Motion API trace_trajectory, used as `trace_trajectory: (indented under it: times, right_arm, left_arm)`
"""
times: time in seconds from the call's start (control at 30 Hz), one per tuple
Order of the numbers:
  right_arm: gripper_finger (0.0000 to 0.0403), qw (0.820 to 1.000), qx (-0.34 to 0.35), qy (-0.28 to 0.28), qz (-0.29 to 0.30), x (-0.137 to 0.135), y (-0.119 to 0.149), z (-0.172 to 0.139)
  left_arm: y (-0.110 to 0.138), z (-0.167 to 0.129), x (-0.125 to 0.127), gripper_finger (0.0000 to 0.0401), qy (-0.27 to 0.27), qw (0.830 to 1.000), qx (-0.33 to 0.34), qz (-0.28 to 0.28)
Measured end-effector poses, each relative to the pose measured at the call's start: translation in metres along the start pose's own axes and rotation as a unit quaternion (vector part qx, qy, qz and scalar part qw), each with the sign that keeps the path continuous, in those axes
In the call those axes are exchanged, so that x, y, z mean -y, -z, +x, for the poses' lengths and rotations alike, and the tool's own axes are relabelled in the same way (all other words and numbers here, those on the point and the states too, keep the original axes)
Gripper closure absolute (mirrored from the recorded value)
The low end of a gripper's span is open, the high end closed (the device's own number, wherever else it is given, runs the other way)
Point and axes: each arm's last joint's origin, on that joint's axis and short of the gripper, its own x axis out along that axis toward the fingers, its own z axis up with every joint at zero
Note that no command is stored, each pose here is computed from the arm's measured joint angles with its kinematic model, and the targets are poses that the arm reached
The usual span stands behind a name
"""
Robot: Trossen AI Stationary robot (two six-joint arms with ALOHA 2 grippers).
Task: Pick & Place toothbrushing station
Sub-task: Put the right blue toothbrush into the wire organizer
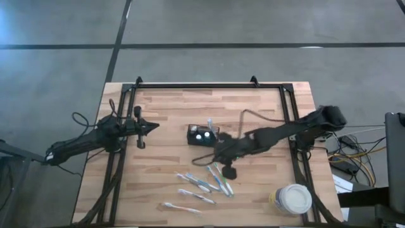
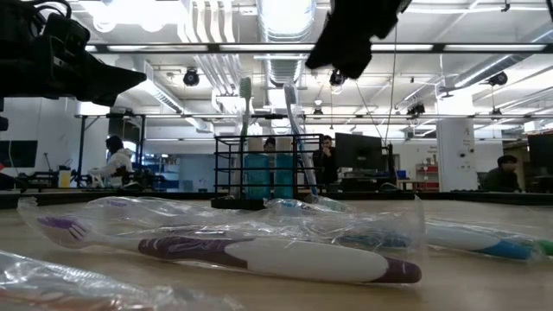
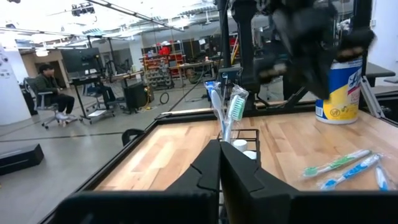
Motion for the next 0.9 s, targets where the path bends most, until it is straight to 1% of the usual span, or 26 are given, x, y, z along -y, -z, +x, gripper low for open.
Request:
trace_trajectory:
  times: [0.13,0.23,0.3,0.4,0.5,0.6,0.77,0.9]
  right_arm:
    - [0.0394,0.998,-0.069,0.012,0.005,-0.013,0.001,0.031]
    - [0.0384,0.995,-0.092,0.018,0.030,-0.019,0.000,0.050]
    - [0.0365,0.994,-0.100,0.012,0.047,-0.024,-0.002,0.060]
    - [0.0325,0.990,-0.110,0.014,0.085,-0.030,-0.003,0.071]
    - [0.0284,0.980,-0.144,0.037,0.133,-0.030,0.002,0.083]
    - [0.0255,0.968,-0.175,0.064,0.169,-0.028,0.011,0.099]
    - [0.0233,0.956,-0.195,0.085,0.205,-0.027,0.023,0.123]
    - [0.0230,0.954,-0.188,0.104,0.212,-0.025,0.023,0.128]
  left_arm:
    - [0.000,0.000,0.000,0.0389,0.000,1.000,0.000,-0.005]
    - [0.000,0.000,0.000,0.0391,0.000,1.000,0.000,-0.005]
    - [0.000,0.000,0.000,0.0394,0.000,1.000,0.000,-0.006]
    - [0.000,0.000,0.000,0.0394,0.000,1.000,-0.002,-0.013]
    - [0.000,0.000,0.000,0.0391,0.001,1.000,-0.003,-0.020]
    - [0.001,0.000,0.000,0.0389,0.001,1.000,-0.005,-0.029]
    - [0.002,0.001,0.000,0.0392,0.001,0.999,-0.009,-0.031]
    - [0.002,0.001,0.000,0.0392,0.001,1.000,-0.009,-0.030]
